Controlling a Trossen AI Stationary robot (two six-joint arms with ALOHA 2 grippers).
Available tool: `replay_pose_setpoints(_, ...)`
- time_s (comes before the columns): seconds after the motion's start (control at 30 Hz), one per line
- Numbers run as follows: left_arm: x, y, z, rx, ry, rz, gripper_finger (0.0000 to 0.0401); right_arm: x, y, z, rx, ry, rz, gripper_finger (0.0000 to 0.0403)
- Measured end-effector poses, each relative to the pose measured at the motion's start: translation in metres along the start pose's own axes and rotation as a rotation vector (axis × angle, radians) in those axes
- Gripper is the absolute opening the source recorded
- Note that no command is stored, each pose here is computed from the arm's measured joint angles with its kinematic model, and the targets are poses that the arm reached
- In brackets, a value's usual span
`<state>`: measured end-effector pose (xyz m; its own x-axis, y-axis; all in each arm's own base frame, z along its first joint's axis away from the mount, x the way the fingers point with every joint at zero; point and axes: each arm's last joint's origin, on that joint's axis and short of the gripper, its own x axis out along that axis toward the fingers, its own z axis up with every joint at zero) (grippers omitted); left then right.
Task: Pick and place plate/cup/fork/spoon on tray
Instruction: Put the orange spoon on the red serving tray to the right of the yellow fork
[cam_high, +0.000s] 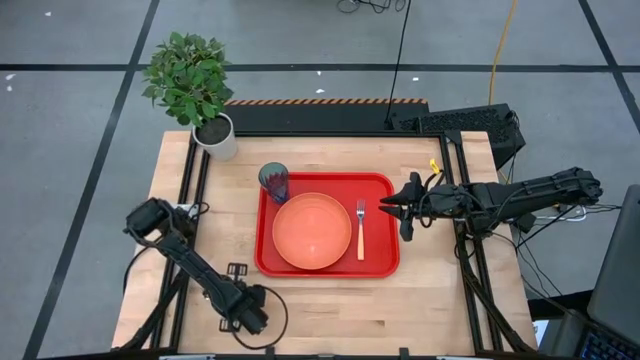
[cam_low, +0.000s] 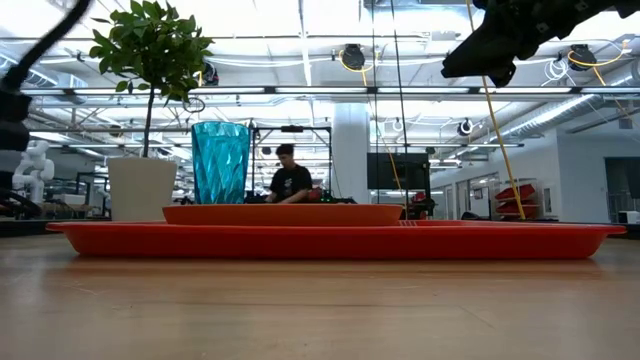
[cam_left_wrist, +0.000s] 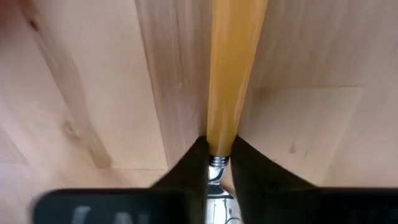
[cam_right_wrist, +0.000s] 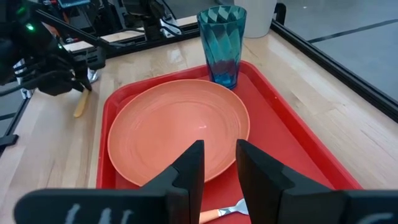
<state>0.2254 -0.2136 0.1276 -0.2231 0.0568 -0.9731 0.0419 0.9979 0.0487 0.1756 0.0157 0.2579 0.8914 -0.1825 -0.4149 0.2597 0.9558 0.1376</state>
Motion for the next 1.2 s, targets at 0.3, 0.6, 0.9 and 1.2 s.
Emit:
replay_pose_setpoints(0.3,-0.003,0.008,0.007,-0.077,0.026,-0.048,0.0037,0.0,0.0,0.0,0.001,-0.003,0.001,0.0086)
replay_pose_setpoints(0.6,-0.056,0.018,0.013,-0.205,-0.13,-0.074,0.0037,0.0,0.0,0.0,-0.006,-0.002,-0.001,0.0086)
replay_pose_setpoints(0.9,-0.134,0.037,0.013,-0.265,-0.242,0.012,0.0037,0.002,0.001,0.0,-0.02,-0.008,0.01,0.0086)
replay_pose_setpoints(1.2,-0.202,0.081,0.036,-0.389,-0.54,0.054,0.0037,0.01,0.008,-0.002,-0.155,-0.373,0.239,0.0086)
